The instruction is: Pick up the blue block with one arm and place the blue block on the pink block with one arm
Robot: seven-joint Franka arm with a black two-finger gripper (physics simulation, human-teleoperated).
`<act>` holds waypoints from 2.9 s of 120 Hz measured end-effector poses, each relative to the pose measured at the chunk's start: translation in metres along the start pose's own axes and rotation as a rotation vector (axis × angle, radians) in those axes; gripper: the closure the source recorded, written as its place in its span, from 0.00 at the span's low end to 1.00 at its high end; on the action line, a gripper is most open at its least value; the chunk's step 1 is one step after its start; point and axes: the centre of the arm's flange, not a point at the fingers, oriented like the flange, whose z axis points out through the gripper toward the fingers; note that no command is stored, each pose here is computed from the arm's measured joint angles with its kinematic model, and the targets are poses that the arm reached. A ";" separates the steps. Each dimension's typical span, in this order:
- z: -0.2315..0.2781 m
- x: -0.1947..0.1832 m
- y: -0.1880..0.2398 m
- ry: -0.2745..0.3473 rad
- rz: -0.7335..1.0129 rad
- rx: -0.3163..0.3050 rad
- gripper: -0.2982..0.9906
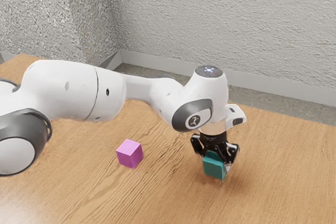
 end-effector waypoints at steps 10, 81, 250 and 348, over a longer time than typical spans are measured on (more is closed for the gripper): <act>-0.051 -0.005 -0.036 0.054 -0.026 0.005 0.52; -0.078 -0.036 -0.263 0.008 -0.009 0.092 0.51; -0.031 -0.046 -0.281 -0.010 0.082 0.095 0.50; -0.081 -0.047 -0.282 0.073 0.079 0.064 0.27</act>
